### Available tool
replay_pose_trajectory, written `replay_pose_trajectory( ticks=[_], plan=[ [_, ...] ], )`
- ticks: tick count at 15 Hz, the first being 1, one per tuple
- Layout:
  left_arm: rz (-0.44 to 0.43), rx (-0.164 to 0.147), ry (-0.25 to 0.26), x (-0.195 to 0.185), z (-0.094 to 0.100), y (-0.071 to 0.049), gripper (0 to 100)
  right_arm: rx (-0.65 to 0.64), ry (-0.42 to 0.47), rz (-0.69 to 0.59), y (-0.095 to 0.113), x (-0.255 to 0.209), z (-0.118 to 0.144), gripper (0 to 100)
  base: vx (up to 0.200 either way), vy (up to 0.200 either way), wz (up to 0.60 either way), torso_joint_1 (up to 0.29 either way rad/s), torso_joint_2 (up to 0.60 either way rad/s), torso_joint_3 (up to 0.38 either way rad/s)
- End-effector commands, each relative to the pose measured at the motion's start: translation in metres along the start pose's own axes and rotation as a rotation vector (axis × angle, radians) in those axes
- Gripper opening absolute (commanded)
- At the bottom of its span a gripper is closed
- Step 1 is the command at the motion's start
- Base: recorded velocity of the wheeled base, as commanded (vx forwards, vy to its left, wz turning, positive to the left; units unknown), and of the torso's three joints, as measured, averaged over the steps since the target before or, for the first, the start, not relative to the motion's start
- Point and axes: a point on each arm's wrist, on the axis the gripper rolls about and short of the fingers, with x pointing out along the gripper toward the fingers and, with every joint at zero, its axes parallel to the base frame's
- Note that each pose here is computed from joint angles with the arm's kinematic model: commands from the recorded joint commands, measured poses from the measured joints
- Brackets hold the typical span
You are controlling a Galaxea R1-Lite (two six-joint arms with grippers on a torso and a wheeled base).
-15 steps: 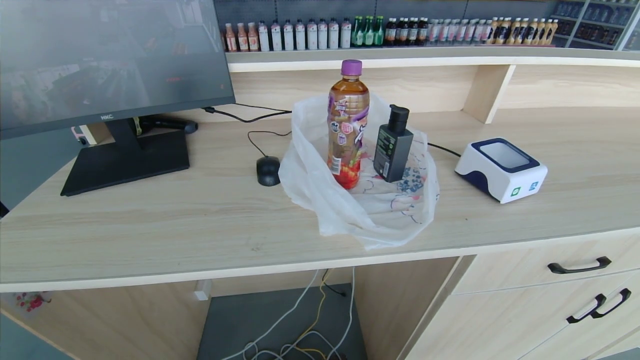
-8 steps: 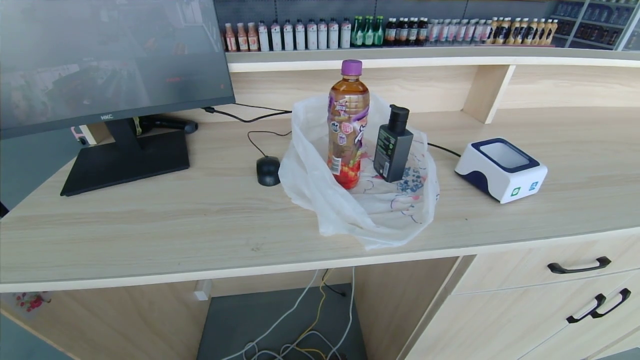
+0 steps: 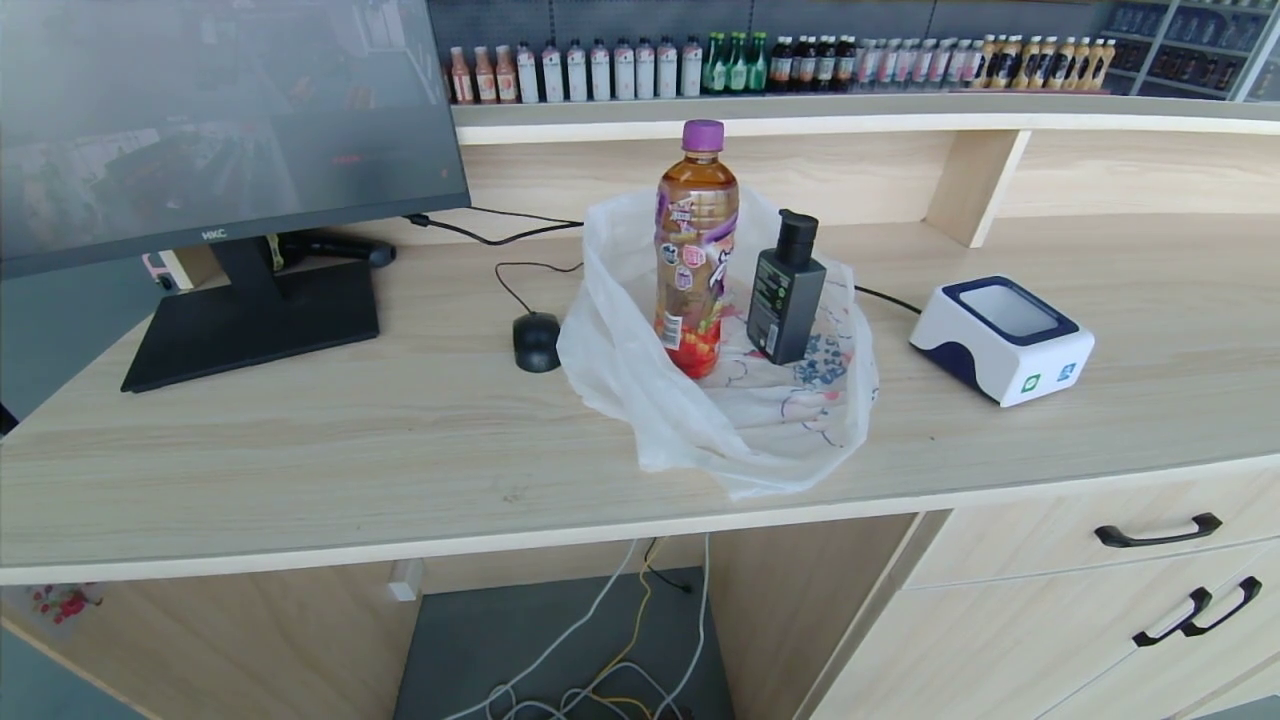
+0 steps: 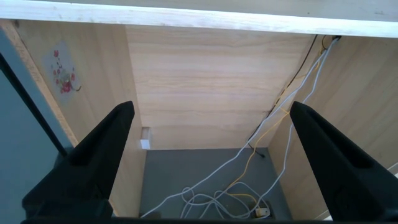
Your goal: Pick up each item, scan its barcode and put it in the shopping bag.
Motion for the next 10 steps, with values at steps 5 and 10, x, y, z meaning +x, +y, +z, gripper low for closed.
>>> replay_pose_trajectory(
  ticks=[5,10],
  plan=[
    [0.000,0.002,-0.001,0.0000,0.0000,0.0000,100,0.015,0.073,-0.039,-0.0012,0.0015,-0.0055,100,0.000,0.000,0.00,0.000,0.00,0.000],
    [0.000,0.009,-0.001,0.0000,0.0000,0.0000,100,0.048,0.052,-0.044,-0.0011,0.0001,-0.0061,100,-0.120,0.000,0.00,0.008,0.00,0.000]
  ],
)
